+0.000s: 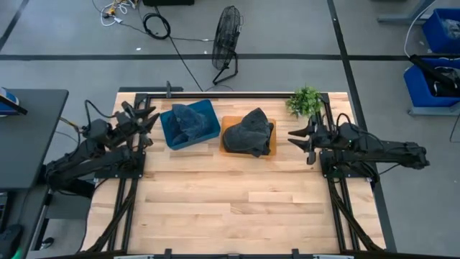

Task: Pick & Place hat
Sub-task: Return to Home Position

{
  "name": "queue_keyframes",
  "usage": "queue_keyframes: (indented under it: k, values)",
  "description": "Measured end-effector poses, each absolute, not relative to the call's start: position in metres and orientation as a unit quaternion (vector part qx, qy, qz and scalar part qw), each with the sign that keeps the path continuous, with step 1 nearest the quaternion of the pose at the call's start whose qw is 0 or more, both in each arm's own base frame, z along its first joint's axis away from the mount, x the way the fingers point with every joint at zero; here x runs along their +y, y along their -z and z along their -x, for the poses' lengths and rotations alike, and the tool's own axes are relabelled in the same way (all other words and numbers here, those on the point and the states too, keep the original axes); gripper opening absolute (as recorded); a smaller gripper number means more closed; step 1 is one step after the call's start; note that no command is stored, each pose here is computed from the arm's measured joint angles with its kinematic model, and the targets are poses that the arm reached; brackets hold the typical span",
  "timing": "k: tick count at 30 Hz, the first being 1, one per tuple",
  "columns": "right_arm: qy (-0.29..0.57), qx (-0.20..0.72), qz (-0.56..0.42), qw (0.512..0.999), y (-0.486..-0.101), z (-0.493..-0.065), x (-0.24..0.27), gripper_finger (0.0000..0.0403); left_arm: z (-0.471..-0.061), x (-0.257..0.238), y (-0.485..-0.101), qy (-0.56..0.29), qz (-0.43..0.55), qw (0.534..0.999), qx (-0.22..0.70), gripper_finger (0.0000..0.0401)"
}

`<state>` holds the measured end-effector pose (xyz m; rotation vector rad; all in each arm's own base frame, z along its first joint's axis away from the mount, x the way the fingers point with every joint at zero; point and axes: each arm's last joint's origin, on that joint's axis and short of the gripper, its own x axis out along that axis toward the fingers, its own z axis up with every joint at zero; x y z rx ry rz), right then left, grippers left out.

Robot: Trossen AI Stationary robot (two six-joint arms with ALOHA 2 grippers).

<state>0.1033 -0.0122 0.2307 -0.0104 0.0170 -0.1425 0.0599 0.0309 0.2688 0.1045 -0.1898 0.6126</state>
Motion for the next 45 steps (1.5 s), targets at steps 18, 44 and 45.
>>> queue_keyframes:
  k: [18,44,45]
  values:
    - [0.054,-0.076,0.004,0.996,-0.186,-0.098,-0.011,0.0121,-0.085,0.039,-0.188,-0.271,0.018,0.959,-0.083,0.0142]
    - [0.072,0.016,-0.023,0.997,-0.165,-0.100,-0.012,0.0121,-0.091,0.037,-0.168,-0.203,0.006,0.979,-0.008,0.0142]
    - [0.071,0.016,-0.023,0.997,-0.165,-0.100,-0.012,0.0121,-0.091,0.037,-0.167,-0.203,0.006,0.979,-0.008,0.0142]
